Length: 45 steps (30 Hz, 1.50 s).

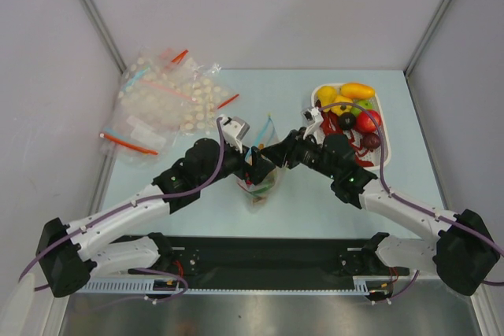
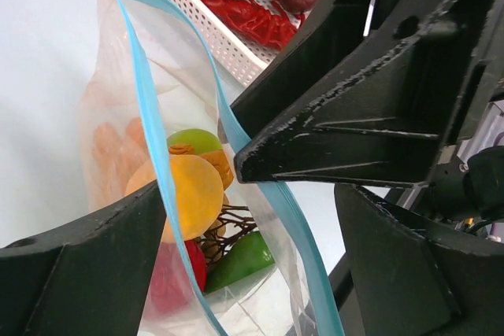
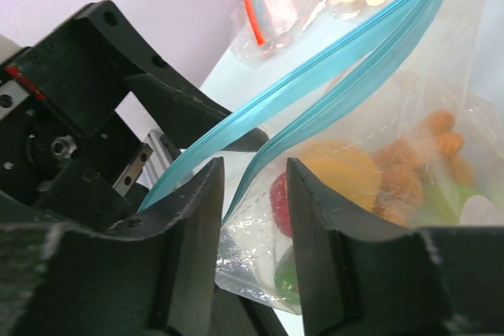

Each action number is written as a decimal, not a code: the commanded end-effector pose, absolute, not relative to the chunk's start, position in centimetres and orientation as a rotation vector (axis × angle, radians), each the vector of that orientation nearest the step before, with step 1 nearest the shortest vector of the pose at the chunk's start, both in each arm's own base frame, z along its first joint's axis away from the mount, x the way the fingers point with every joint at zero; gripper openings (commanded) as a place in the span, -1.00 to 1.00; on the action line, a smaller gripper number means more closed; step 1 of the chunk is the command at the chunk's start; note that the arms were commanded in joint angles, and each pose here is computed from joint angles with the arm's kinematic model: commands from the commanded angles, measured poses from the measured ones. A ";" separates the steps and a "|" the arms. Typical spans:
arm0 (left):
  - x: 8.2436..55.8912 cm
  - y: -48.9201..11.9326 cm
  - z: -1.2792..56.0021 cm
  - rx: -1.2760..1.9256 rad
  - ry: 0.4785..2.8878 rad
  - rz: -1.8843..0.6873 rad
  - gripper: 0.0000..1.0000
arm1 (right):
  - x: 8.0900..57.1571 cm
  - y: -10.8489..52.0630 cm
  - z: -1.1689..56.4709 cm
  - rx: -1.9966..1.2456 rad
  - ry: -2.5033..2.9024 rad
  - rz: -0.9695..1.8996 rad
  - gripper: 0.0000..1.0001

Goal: Place the food in the zip-top bag and seal the zipper
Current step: Adjust the zipper food storage bag at the center of the board.

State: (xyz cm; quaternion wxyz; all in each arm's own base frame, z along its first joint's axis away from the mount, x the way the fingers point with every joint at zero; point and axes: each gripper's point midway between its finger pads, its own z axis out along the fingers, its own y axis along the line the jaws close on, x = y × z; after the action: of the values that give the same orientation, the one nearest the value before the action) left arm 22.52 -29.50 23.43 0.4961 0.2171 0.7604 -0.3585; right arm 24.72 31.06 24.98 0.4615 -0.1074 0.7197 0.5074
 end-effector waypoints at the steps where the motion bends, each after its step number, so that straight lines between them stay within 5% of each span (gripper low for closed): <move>1: 22.7 -30.2 25.9 0.545 1.770 -0.893 0.81 | 23.8 31.6 27.3 -0.300 1.687 1.325 -0.08; 5: 22.6 -30.4 25.8 0.556 1.777 -0.899 0.79 | 23.6 31.7 27.4 -0.312 1.677 1.345 0.15; 11: 22.7 -30.5 25.7 0.567 1.782 -0.897 0.51 | 23.2 31.7 28.3 -0.315 1.645 1.377 0.15; 18: 22.9 -30.2 25.5 0.546 1.794 -0.875 -0.69 | 23.0 30.6 29.5 -0.306 1.590 1.343 0.15; 21: 23.0 -30.1 25.9 0.540 1.789 -0.872 -0.99 | 23.4 29.8 30.0 -0.303 1.574 1.304 0.15; 36: 20.5 -28.9 29.8 0.544 1.611 -0.982 -0.99 | 25.2 21.2 32.5 -0.290 1.370 0.823 0.19; 45: 19.7 -27.4 31.5 0.505 1.533 -0.990 -0.99 | 23.2 20.7 33.0 -0.438 1.294 0.873 0.30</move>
State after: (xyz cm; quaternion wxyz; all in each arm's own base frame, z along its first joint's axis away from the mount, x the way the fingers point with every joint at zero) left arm 19.67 -27.22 29.11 0.5578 0.2236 0.6873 -0.4081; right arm 24.19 20.61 32.16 0.6794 -0.1624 0.6042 0.3834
